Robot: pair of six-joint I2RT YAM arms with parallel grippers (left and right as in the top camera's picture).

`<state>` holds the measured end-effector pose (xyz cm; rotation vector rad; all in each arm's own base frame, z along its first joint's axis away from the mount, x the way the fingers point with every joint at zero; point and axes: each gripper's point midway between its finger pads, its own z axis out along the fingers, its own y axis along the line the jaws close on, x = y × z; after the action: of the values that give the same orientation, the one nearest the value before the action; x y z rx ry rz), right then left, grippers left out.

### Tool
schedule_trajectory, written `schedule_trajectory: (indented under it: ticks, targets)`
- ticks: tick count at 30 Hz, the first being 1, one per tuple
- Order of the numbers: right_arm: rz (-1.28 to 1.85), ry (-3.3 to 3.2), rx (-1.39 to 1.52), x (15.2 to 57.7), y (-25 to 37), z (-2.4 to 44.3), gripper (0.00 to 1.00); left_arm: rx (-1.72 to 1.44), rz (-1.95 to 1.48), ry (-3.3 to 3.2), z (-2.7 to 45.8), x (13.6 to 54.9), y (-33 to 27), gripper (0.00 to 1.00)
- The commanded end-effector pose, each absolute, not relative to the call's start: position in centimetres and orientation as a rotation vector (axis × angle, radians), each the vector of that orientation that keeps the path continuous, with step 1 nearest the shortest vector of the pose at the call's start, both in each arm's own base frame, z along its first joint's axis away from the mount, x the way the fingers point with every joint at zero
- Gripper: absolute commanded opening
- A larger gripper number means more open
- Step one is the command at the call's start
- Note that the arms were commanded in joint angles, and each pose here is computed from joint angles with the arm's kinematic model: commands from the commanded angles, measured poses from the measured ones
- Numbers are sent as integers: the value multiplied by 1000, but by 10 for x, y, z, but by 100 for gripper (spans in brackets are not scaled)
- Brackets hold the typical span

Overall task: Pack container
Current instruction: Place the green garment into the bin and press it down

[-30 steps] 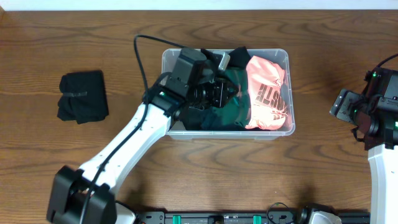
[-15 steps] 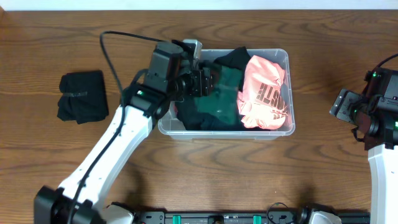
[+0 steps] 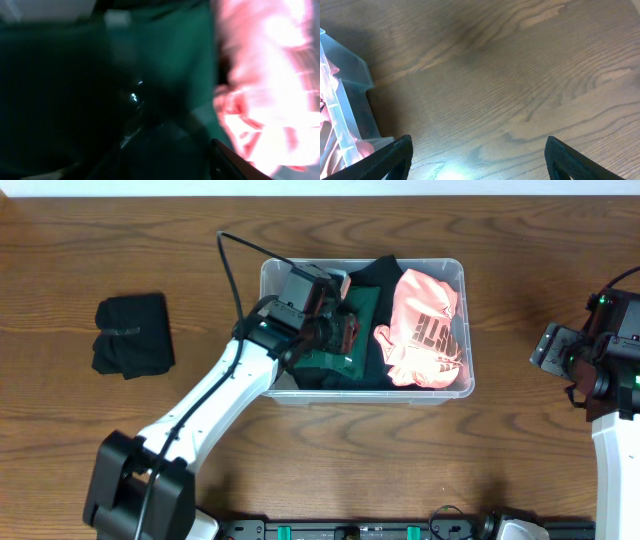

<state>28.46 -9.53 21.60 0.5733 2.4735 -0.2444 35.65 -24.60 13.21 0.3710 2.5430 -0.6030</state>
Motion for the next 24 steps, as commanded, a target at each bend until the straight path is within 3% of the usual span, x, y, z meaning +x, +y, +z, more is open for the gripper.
schedule_trajectory:
  ticks: [1,9,20,24]
  targets:
    - [-245,2450,600,285,-98,222,82,333,-433,2573,120,368,-228,57]
    - [-245,2450,600,285,-98,222,82,348,-367,2664,88,364,-222,57]
    - [-244,2451,600,285,-98,222,82,395,-482,2269,220,391,-241,58]
    - [-244,2451,600,285,-98,221,82,437,-504,2189,229,398,-256,57]
